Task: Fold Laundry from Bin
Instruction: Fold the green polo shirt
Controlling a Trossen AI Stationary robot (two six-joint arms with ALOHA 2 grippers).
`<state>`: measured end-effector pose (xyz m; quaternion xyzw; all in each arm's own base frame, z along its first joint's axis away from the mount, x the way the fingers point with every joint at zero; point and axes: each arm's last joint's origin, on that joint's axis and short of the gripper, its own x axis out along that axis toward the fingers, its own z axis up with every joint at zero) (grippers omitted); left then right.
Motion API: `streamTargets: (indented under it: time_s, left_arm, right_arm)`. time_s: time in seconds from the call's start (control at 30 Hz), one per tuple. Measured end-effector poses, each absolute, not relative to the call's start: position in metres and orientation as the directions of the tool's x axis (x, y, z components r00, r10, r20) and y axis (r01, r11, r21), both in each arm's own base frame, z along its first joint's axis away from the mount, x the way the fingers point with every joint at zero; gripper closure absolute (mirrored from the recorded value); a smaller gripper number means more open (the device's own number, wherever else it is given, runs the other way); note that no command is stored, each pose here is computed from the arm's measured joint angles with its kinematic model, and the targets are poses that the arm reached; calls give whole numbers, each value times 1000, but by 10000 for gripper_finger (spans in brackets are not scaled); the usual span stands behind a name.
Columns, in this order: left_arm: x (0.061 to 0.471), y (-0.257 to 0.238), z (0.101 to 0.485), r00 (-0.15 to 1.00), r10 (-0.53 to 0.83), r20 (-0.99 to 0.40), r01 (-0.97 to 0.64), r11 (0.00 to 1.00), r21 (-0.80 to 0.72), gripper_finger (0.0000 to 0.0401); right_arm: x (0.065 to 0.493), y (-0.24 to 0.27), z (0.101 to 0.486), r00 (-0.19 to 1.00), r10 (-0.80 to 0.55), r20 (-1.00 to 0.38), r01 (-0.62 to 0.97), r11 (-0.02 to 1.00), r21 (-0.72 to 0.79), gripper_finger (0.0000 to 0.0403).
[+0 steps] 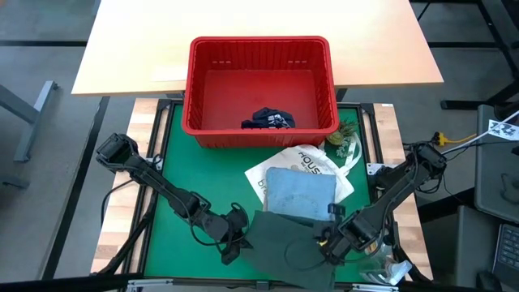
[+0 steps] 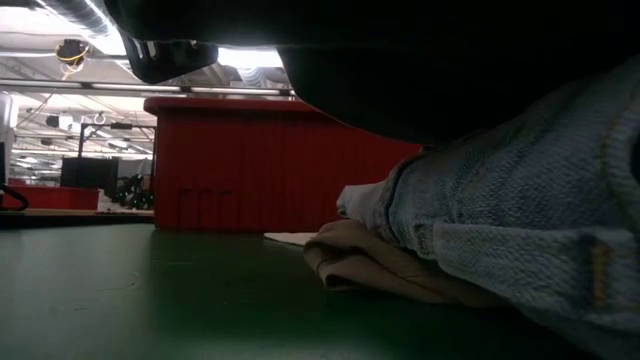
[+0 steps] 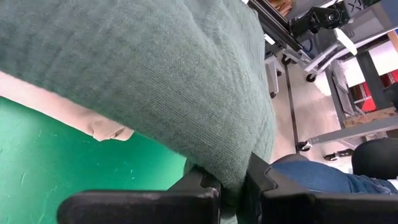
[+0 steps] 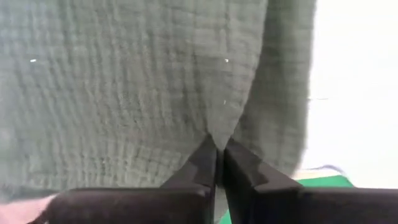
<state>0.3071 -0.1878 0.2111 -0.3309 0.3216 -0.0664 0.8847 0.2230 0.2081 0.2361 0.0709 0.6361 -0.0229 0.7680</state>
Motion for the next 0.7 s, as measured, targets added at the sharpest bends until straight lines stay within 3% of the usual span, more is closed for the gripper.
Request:
streamTargets:
  time_s: [0.1, 0.23, 0.7]
  left_arm:
    - [307, -188, 211, 785, -329, -525, -96, 773, -627, 390]
    - [307, -188, 211, 786, -327, -525, -97, 773, -627, 390]
    - [307, -188, 211, 786, -326, -525, -97, 774, -626, 390]
  right_arm:
    - [220, 204, 239, 177, -17, -984, 137, 990, 7, 397]
    - [217, 199, 242, 161, -83, -983, 185, 981, -53, 389]
    - [222, 204, 238, 168, -28, -985, 188, 982, 4, 386]
